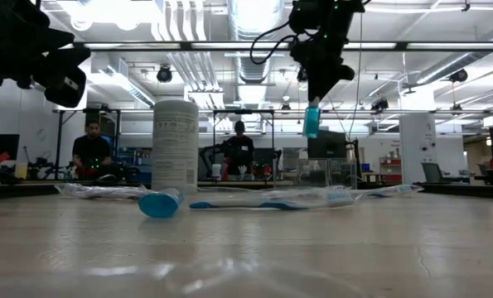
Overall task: Pick & Place toothbrushing station
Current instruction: Put the blue mouthwash into the middle of the transparent organizer
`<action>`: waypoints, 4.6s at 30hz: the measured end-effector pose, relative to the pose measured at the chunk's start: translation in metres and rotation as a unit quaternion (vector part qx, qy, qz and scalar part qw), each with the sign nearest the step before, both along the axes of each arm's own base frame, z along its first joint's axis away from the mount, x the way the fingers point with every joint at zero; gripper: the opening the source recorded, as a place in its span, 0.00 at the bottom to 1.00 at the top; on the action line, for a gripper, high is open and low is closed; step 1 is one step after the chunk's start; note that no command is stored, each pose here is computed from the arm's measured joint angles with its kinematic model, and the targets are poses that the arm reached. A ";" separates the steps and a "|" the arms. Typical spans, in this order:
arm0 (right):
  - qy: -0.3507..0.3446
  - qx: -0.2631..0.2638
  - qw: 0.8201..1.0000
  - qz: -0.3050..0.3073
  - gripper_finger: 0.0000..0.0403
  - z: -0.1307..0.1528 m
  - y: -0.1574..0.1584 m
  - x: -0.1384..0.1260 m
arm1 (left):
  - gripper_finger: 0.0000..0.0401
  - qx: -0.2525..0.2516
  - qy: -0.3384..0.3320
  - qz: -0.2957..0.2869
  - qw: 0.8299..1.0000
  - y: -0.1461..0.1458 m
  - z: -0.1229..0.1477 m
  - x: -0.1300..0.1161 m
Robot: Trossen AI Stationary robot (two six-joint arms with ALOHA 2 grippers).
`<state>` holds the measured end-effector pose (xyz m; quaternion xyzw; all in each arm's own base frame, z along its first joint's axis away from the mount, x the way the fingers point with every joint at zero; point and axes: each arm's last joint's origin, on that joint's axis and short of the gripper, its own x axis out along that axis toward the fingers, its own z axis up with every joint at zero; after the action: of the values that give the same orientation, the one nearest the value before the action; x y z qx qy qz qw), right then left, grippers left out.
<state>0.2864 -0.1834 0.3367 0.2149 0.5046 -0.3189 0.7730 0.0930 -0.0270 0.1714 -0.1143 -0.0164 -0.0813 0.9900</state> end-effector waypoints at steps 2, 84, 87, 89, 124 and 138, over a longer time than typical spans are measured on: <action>-0.002 0.000 1.000 -0.004 0.25 0.000 -0.006 0.002 | 0.32 0.000 0.000 0.000 1.000 0.000 0.000 0.000; 0.071 0.078 0.994 0.023 0.40 -0.080 -0.050 0.031 | 0.32 0.000 0.000 0.000 1.000 0.000 0.000 0.000; 0.072 0.078 0.994 0.023 0.43 -0.080 -0.050 0.031 | 0.32 0.000 0.000 0.000 1.000 0.000 0.000 0.000; 0.072 0.078 0.994 0.026 0.44 -0.080 -0.049 0.032 | 0.32 0.000 0.000 0.000 1.000 0.000 0.000 0.000; 0.065 0.072 0.992 0.086 0.34 -0.030 0.007 0.036 | 0.32 0.000 0.000 0.000 1.000 0.000 0.000 0.000; 0.041 0.062 0.995 0.071 0.33 -0.029 0.005 0.041 | 0.32 0.000 0.000 0.000 1.000 0.000 0.000 0.000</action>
<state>0.3271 -0.1786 0.3074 0.2126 0.5688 -0.2396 0.7575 0.0930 -0.0270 0.1714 -0.1144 -0.0164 -0.0812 0.9900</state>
